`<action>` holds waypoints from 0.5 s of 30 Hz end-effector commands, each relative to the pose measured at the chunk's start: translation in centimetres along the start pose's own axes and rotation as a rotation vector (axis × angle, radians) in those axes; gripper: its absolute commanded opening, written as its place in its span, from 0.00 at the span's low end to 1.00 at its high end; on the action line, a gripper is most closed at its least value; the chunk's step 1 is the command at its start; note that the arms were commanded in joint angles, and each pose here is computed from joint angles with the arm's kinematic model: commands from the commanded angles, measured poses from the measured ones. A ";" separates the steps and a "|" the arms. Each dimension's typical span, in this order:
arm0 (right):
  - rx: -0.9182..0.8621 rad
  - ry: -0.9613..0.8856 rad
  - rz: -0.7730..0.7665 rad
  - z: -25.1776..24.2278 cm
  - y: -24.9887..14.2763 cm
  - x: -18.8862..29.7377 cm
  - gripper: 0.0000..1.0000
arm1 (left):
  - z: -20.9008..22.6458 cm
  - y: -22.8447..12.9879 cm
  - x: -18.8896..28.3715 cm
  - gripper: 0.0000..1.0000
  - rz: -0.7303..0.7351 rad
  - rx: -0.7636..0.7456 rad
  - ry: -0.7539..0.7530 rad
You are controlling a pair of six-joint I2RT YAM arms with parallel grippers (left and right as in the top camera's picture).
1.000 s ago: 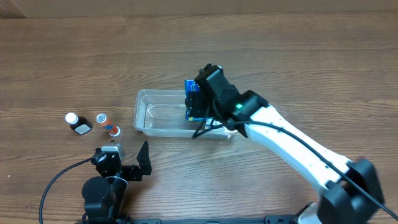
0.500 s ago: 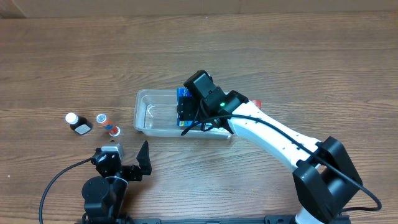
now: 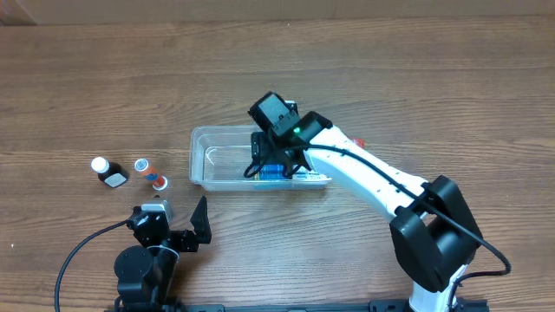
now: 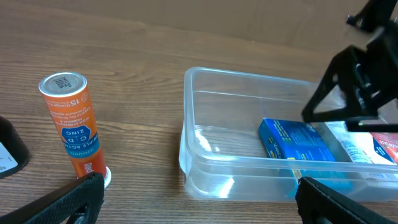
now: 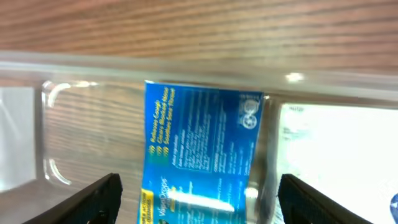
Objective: Pack container
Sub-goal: 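Lower the blue box into the container and release it, then grasp the red ActiFast box with the right gripper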
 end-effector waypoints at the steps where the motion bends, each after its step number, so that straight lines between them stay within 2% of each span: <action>1: 0.016 -0.010 -0.128 -0.1 2.2 5.2 0.84 | 0.0 0.0 0.0 1.00 -0.010 -0.016 0.000; 4: -0.044 0.002 -0.202 -2.4 3.6 10.0 0.88 | 0.0 0.0 0.0 1.00 -0.010 -0.015 0.000; 6: -0.181 -0.048 -0.241 -8.3 5.2 14.1 0.94 | 0.0 0.0 0.0 1.00 -0.010 -0.016 0.000; 7: -0.228 -0.080 -0.235 -10.3 5.6 14.5 0.95 | 0.0 0.0 0.0 1.00 -0.010 -0.016 0.000; 9: -0.302 -0.136 -0.205 -13.5 6.0 14.5 0.97 | 0.0 0.0 0.0 1.00 -0.010 -0.015 0.000; 12: -0.388 -0.159 -0.082 -17.9 5.6 11.8 0.96 | 0.0 0.0 0.0 1.00 -0.010 -0.015 0.000; 15: -0.417 -0.136 0.000 -19.0 4.0 8.3 0.88 | 0.0 0.0 0.0 1.00 -0.010 -0.015 0.000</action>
Point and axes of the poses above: each gripper's point midway between its finger pads, its own x axis back along the fingers, its own z axis along the line the jaws close on, y = z × x, the point moved 8 cm from there along x, back along the fingers, and after that the axes turned 5 degrees about -x, right-handed, at the moved point
